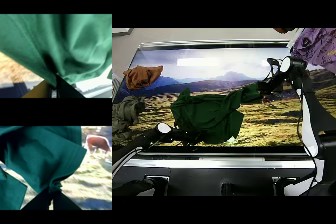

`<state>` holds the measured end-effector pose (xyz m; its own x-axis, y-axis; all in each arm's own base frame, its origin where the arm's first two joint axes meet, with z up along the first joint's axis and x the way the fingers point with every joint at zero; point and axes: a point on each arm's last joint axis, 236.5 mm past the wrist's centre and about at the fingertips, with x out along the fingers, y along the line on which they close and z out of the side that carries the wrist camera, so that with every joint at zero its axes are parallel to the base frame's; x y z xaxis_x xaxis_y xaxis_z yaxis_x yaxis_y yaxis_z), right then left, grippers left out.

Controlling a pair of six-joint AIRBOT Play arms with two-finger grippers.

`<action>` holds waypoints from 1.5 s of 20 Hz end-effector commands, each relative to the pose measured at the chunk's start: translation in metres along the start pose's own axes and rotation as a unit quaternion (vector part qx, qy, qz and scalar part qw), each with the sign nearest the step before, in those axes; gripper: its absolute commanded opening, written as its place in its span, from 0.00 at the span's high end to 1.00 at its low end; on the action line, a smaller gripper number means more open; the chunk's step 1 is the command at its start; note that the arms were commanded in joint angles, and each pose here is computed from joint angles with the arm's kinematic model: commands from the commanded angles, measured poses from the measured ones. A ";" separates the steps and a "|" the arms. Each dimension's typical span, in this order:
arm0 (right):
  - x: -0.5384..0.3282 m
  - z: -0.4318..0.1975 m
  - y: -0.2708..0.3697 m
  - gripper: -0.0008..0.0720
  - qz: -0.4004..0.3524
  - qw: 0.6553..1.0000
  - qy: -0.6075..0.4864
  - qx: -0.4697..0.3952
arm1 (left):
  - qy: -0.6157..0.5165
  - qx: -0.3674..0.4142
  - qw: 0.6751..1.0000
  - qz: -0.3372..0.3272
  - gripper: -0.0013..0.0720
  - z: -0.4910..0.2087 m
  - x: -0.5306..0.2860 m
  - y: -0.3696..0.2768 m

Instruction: Fold the clothes and pants, and hang the long-sleeved shirts on hangers.

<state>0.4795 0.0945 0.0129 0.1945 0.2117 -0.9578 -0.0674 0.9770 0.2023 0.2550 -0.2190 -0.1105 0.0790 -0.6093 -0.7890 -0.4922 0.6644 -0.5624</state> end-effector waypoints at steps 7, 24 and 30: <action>-0.146 0.055 -0.014 0.95 -0.085 0.968 -0.234 -0.047 | -0.296 0.216 0.925 -0.103 0.96 0.132 -0.278 -0.167; -0.406 -0.123 -0.001 0.95 -0.105 0.903 -0.416 -0.023 | -0.553 0.219 0.804 -0.019 0.96 -0.007 -0.556 -0.159; -0.207 -0.056 0.029 0.95 -0.004 0.991 -0.133 -0.017 | -0.314 0.173 0.931 0.066 0.96 0.128 -0.389 -0.099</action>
<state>0.3539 0.0401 0.2870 0.6850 0.0862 -0.7234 -0.0537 0.9963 0.0678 0.3559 0.0137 0.3101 0.7654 -0.1419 -0.6277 -0.1995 0.8750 -0.4411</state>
